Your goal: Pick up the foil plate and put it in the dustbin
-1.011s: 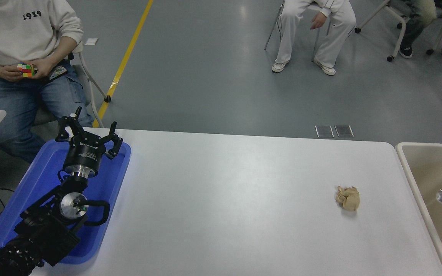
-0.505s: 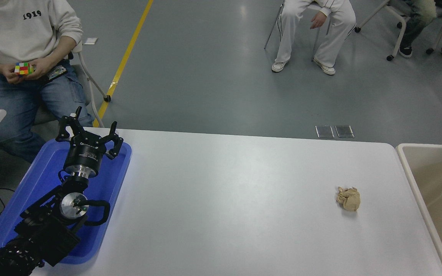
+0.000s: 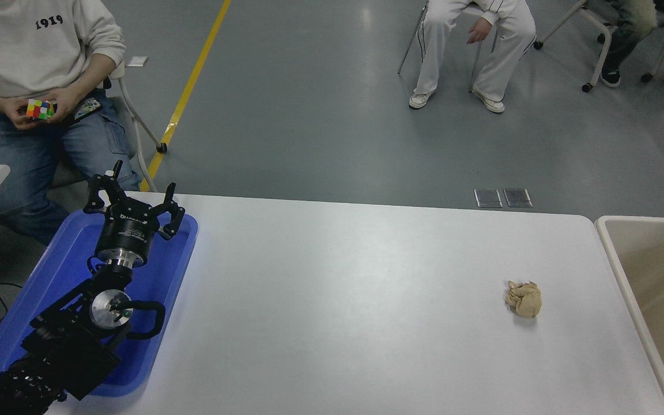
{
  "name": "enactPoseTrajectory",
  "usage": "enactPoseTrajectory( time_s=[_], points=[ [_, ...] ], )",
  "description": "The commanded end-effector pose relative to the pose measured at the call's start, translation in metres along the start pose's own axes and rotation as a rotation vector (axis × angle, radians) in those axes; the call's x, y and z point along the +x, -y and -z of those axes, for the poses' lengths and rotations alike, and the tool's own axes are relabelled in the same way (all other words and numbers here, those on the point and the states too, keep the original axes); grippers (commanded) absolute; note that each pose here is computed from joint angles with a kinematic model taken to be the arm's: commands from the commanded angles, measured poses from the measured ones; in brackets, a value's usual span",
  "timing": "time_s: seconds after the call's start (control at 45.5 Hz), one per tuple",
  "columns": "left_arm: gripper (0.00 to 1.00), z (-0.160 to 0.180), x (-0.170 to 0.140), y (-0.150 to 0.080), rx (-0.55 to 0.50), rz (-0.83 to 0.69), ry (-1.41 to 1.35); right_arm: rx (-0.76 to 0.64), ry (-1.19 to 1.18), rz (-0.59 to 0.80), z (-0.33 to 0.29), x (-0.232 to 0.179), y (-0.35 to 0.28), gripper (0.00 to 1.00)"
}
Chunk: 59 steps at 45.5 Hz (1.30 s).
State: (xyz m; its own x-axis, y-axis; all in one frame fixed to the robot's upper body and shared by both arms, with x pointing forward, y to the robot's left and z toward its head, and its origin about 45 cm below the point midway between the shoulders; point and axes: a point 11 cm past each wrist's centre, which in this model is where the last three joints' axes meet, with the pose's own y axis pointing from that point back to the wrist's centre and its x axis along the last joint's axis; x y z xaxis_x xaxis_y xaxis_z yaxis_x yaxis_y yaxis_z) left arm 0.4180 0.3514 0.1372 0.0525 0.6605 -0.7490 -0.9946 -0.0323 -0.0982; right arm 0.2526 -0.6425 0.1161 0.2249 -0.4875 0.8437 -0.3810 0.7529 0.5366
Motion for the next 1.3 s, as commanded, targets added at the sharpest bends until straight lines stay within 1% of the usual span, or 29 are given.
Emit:
enactPoseTrajectory(
  time_s=[0.0, 0.11, 0.176, 0.33, 0.396, 0.527, 0.593, 0.703, 0.747, 0.879, 0.923, 1.077, 1.143, 1.275],
  points=[
    [1.0, 0.0, 0.0, 0.0, 0.0, 0.0, -0.001, 0.0, 0.004, -0.021, 0.0, 0.004, 0.0, 0.83],
    [1.0, 0.0, 0.0, 0.0, 0.0, 0.0, -0.001, 0.005, 0.008, -0.017, 0.003, 0.003, 0.0, 0.86],
    [1.0, 0.0, 0.0, 0.0, 0.0, 0.0, -0.001, 0.009, 0.009, -0.019, 0.004, 0.005, 0.0, 0.91],
    [1.0, 0.0, 0.0, 0.0, 0.0, 0.0, -0.001, 0.009, 0.008, -0.018, 0.005, 0.005, -0.001, 0.91],
    [1.0, 0.0, 0.0, 0.0, 0.0, 0.0, -0.001, 0.013, 0.016, -0.014, 0.007, 0.004, -0.001, 0.93],
    [1.0, 0.0, 0.0, 0.0, 0.0, 0.0, -0.001, 0.02, 0.025, -0.001, 0.011, 0.002, -0.002, 0.93],
    [1.0, 0.0, 0.0, 0.0, 0.0, 0.0, -0.001, 0.04, 0.033, 0.011, 0.02, 0.003, -0.004, 0.95],
    [1.0, 0.0, 0.0, 0.0, 0.0, 0.0, -0.001, 0.036, 0.031, 0.032, 0.011, 0.009, -0.004, 0.97],
    [1.0, 0.0, 0.0, 0.0, 0.0, 0.0, -0.001, 0.039, 0.03, 0.056, 0.009, 0.009, -0.006, 0.99],
    [1.0, 0.0, 0.0, 0.0, 0.0, 0.0, -0.001, 0.07, 0.013, 0.143, 0.013, -0.002, -0.016, 0.99],
    [1.0, 0.0, 0.0, 0.0, 0.0, 0.0, -0.001, 0.08, -0.025, 0.196, 0.012, -0.013, -0.024, 0.99],
    [1.0, 0.0, 0.0, 0.0, 0.0, 0.0, -0.001, 0.118, -0.164, 0.308, 0.022, -0.034, -0.044, 1.0],
    [1.0, 0.0, -0.001, 0.001, 0.001, 0.002, -0.001, 0.126, -0.227, 0.346, 0.025, -0.03, -0.053, 1.0],
    [1.0, 0.0, -0.001, 0.001, 0.001, 0.002, -0.001, 0.135, -0.353, 0.41, 0.037, -0.008, -0.069, 1.0]
  ],
)
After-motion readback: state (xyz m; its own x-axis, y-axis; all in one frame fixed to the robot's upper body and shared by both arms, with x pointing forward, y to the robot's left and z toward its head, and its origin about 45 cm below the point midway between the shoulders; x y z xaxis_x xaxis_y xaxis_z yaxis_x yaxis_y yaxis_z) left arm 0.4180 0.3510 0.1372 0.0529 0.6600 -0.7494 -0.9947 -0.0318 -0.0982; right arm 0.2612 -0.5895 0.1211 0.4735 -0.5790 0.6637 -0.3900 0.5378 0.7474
